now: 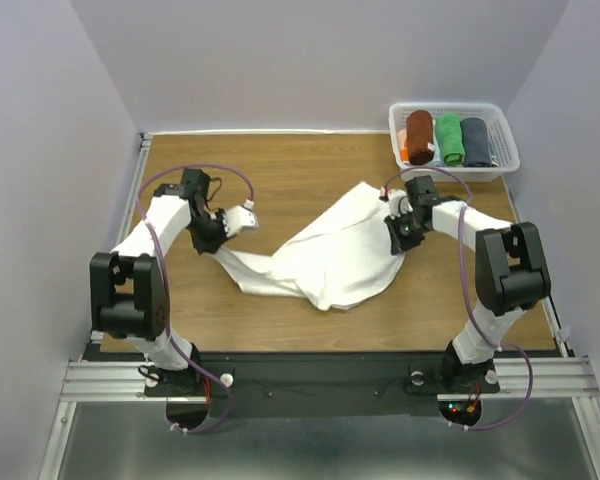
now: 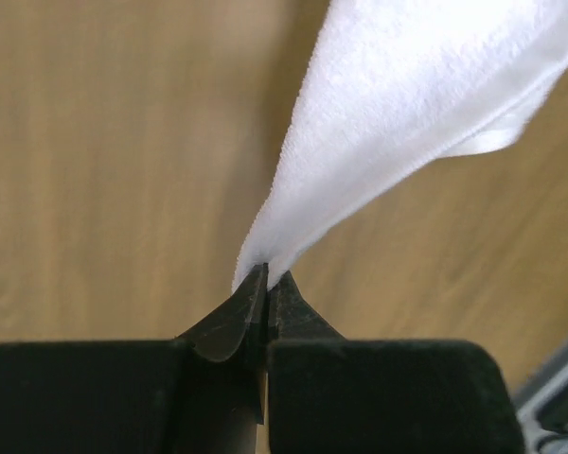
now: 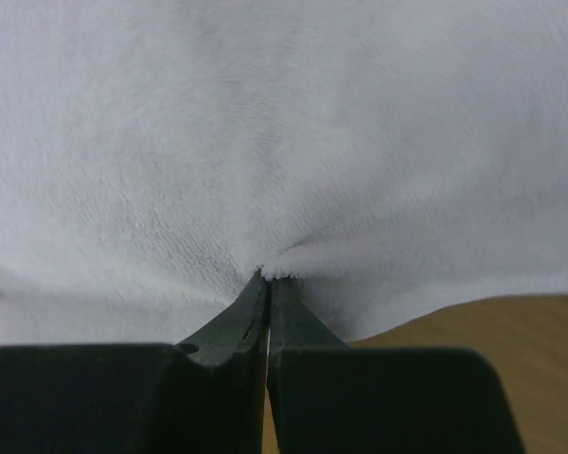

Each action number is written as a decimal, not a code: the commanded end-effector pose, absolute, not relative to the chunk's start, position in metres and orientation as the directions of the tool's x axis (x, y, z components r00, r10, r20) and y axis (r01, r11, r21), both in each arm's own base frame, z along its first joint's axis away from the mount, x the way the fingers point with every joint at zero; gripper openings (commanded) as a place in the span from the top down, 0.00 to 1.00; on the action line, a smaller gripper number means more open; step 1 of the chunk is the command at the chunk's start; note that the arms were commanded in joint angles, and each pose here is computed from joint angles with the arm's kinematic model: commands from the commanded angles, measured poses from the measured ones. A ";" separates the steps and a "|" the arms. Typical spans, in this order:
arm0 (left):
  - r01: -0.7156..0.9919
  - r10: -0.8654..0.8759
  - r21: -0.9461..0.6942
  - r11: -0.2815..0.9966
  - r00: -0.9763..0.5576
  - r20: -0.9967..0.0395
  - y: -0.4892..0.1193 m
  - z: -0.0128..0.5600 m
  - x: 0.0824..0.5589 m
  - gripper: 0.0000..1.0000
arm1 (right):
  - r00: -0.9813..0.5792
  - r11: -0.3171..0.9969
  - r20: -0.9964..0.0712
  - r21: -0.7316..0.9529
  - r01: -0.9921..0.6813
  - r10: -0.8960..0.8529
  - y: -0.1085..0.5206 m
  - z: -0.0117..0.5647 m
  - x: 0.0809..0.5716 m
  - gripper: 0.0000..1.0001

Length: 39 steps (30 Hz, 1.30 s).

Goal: Roll the towels
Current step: Flatten the towel

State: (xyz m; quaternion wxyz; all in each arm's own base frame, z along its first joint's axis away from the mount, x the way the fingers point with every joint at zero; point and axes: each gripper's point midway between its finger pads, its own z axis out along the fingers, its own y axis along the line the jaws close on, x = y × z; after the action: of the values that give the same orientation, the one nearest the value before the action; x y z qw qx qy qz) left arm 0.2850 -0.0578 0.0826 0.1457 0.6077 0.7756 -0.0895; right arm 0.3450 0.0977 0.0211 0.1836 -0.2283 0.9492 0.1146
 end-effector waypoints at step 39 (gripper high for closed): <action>0.936 0.860 0.285 0.206 -0.034 -0.510 -0.071 0.174 0.363 0.30 | -0.616 0.581 -0.458 0.236 -0.779 -0.641 0.206 0.110 0.310 0.45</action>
State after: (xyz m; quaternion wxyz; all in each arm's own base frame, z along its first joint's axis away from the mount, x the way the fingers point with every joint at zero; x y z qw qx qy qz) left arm 0.3921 0.0115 0.1530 0.2575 0.6386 0.7235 0.0505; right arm 0.2788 0.2040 0.1154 0.1391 -0.4256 0.8622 0.2371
